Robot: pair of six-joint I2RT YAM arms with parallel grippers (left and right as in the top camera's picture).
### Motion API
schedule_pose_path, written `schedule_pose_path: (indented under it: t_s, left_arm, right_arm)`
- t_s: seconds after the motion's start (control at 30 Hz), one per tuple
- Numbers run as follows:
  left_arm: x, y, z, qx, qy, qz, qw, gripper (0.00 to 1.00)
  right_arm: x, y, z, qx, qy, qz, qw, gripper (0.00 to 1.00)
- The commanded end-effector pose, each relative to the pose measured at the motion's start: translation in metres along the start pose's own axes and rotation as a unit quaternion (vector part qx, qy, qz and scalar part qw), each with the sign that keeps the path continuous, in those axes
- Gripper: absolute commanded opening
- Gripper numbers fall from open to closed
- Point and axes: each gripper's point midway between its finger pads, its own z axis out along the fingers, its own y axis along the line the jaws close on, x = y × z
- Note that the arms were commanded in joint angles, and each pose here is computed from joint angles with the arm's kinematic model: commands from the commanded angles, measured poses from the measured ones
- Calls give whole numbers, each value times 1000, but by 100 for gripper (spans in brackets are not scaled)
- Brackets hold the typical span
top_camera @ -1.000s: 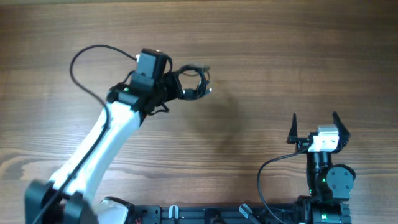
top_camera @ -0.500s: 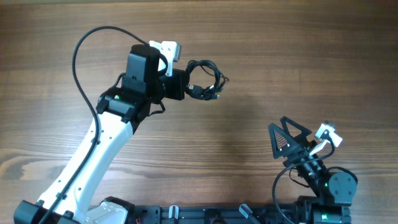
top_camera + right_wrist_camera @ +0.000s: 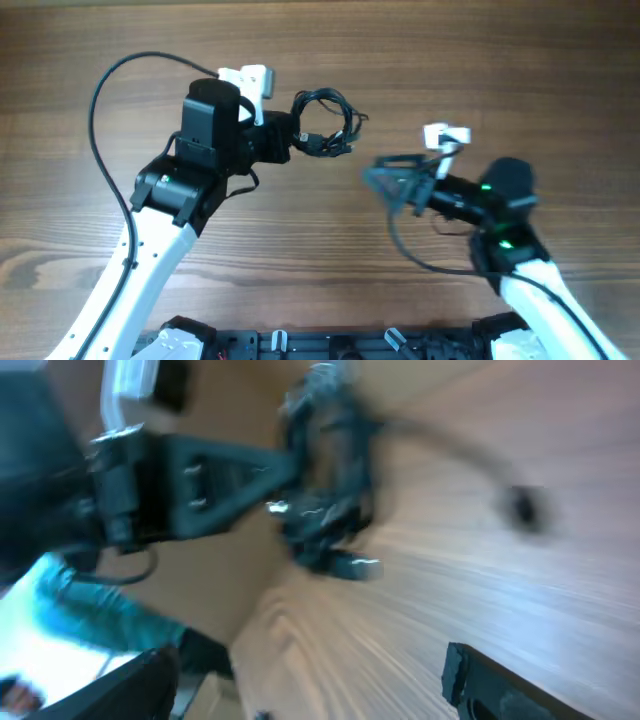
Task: Untangle cables
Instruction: 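Reach the right gripper toward the bundle held by the left gripper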
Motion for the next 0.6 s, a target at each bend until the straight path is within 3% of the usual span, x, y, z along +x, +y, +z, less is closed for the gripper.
schedule_pose_path:
  t_s: [0.0,0.1,0.23,0.3,0.47,0.57]
  left_arm:
    - [-5,13,-6,-35,-15,-147,988,4]
    - [6,15,-5,-46,3,-186,981,4]
    - [17,-3,-2,-31,21,-185,982,4]
    - [26,-16,1,-20,35,-172,984,4]
    - [42,-52,4,18,55,-128,990,4]
    - [47,-84,5,61,52,-47,996,4]
  right_arm:
    - [3,-17,38,33,-30,94,995,86]
    - [4,-31,63,51,-74,172,981,78]
    - [0,-38,73,59,-111,180,976,52]
    - [-7,-44,70,73,-137,187,970,33]
    - [-5,-69,65,128,-156,199,959,29]
    - [0,-62,68,116,-132,175,969,29]
